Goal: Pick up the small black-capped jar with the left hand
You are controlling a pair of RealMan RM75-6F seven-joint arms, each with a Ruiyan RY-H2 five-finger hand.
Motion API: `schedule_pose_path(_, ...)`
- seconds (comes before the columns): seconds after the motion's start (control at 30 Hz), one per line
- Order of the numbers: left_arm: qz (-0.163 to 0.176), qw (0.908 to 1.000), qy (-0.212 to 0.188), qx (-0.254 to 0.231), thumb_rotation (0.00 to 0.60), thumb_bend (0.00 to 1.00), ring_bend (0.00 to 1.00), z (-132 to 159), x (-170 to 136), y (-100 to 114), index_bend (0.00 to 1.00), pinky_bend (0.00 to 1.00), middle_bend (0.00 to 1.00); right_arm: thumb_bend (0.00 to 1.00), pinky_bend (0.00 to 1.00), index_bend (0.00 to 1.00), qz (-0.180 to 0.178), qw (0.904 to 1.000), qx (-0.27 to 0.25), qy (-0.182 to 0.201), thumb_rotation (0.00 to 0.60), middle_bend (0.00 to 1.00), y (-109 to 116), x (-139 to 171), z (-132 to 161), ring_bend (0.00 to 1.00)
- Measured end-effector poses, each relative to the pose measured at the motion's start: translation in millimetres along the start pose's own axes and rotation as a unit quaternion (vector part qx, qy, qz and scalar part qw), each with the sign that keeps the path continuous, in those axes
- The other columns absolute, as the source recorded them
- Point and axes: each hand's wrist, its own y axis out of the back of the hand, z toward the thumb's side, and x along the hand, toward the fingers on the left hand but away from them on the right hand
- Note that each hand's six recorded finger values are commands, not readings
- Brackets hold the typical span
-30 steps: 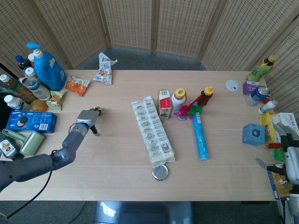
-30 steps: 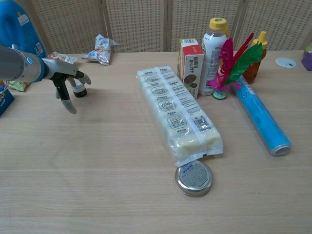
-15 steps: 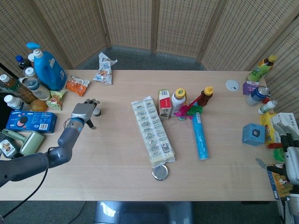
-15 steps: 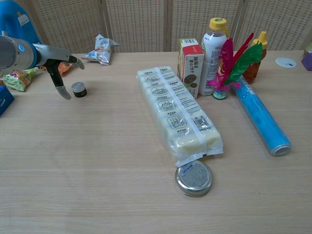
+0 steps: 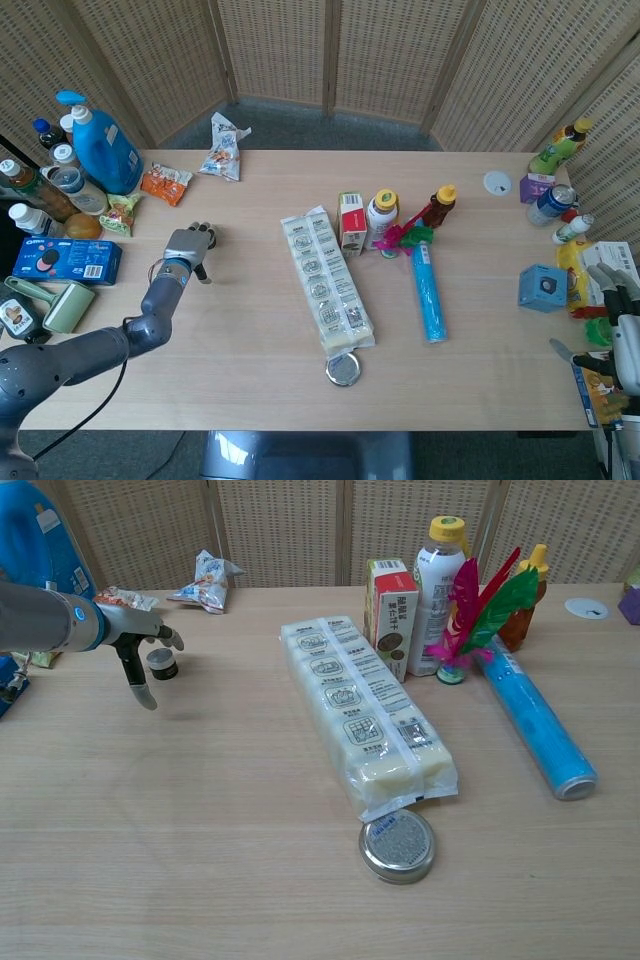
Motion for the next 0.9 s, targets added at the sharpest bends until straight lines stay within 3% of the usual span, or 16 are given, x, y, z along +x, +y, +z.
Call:
schedule_pose_path(0.13, -0.012, 0.9999, -0.009, 0.0, 0.6, 0.0, 0.02, 5, -6, -2, 0.1, 0.29, 0.0, 0.0, 0.0, 0.0, 0.0, 1.0, 0.0, 0.003, 0.6, 0.0, 0, 0, 1, 0.0)
schedule_pose_path(0.23, -0.021, 0.9996, -0.016, -0.002, 0.6, 0.0, 0.12, 7, -12, -3, 0.11, 0.32, 0.02, 0.0, 0.0, 0.0, 0.0, 1.0, -0.001, 0.004, 0.6, 0.0, 0, 1, 2, 0.0)
schedule_pose_path(0.37, -0.032, 0.9992, -0.022, -0.002, 0.6, 0.0, 0.37, 9, -21, -2, 0.13, 0.43, 0.2, 0.0, 0.0, 0.0, 0.0, 1.0, -0.002, 0.004, 0.6, 0.0, 1, 1, 2, 0.0)
schedule_pose_path(0.47, -0.047, 0.9987, -0.021, -0.006, 0.6, 0.0, 0.5, 8, -26, -4, 0.18, 0.47, 0.32, 0.0, 0.0, 0.0, -0.001, 1.0, -0.001, 0.005, 0.6, 0.0, 1, 2, 3, 0.0)
schedule_pose_path(0.63, -0.08, 0.9966, -0.02, -0.005, 0.6, 0.0, 0.51, 11, -37, -6, 0.22, 0.48, 0.36, 0.0, 0.0, 0.0, 0.0, 1.0, -0.001, 0.006, 0.6, 0.0, 0, 2, 3, 0.0)
schedule_pose_path(0.77, -0.081, 0.9965, -0.019, -0.005, 0.6, 0.0, 0.51, 11, -41, -1, 0.22, 0.48, 0.35, 0.0, 0.0, 0.0, -0.001, 1.0, -0.001, 0.005, 0.6, 0.0, 1, 2, 3, 0.0)
schedule_pose_path(0.83, -0.077, 0.9968, -0.017, -0.012, 0.6, 0.0, 0.48, 9, -41, 3, 0.21, 0.47, 0.28, 0.0, 0.0, 0.0, -0.002, 1.0, -0.002, 0.005, 0.6, 0.0, 2, 2, 3, 0.0)
schedule_pose_path(0.9, -0.069, 0.9974, -0.018, -0.011, 0.6, 0.0, 0.39, 8, -41, 7, 0.19, 0.44, 0.16, 0.0, 0.0, 0.0, -0.002, 1.0, -0.002, 0.005, 0.6, 0.0, 2, 2, 3, 0.0)
